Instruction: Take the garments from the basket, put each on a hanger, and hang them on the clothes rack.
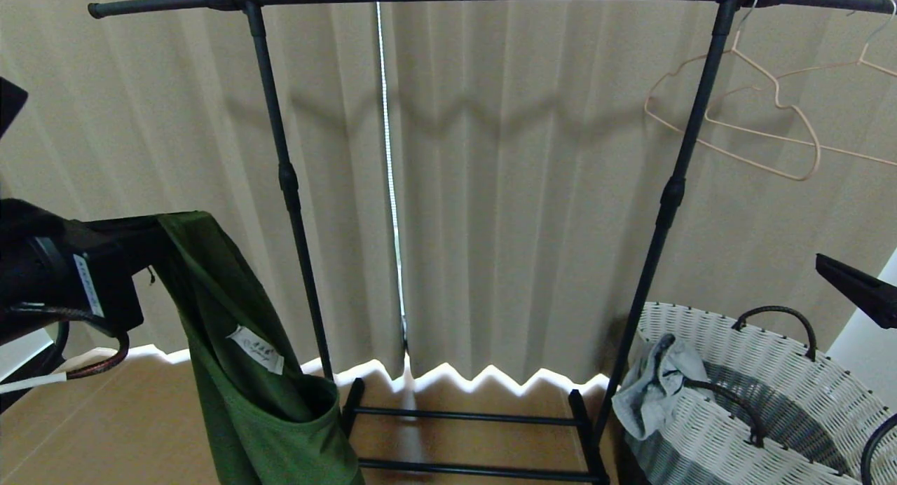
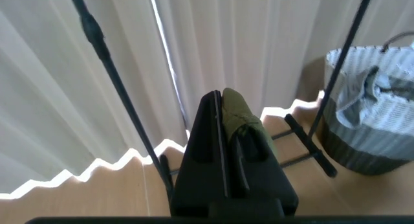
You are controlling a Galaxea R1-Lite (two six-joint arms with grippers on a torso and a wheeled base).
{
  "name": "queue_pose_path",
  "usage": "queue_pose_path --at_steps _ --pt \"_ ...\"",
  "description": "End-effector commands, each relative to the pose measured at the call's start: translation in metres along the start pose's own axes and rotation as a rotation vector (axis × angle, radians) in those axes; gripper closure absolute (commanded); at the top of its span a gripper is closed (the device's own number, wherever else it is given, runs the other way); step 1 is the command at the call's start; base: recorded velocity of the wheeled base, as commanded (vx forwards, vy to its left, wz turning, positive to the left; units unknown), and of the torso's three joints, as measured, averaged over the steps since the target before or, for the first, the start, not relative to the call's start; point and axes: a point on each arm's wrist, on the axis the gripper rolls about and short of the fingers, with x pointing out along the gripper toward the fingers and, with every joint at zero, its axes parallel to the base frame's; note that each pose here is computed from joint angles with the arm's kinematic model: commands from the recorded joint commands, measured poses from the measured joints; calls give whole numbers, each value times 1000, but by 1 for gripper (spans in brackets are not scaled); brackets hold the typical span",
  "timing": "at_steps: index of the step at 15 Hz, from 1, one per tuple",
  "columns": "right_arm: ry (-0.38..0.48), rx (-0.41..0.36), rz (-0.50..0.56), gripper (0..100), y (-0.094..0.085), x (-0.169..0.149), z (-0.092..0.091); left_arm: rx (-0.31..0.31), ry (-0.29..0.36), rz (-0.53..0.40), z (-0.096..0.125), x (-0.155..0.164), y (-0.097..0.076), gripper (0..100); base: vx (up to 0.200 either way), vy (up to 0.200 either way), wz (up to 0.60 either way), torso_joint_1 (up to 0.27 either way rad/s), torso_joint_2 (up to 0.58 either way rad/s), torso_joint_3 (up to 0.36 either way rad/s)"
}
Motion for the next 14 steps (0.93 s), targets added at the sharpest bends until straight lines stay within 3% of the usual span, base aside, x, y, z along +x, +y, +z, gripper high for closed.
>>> queue_pose_path --at_steps 1,5,14 --pt "0 0 -4 0 0 -1 0 1 8 -5 -4 -1 -1 100 0 0 0 0 0 0" --pt "47 4 -37 0 3 -5 -10 3 21 -9 -9 -1 -2 100 0 0 0 33 -76 -83" --pt "40 3 -40 0 3 -4 -10 91 27 -13 -24 -17 -3 100 0 0 0 166 -464 -277"
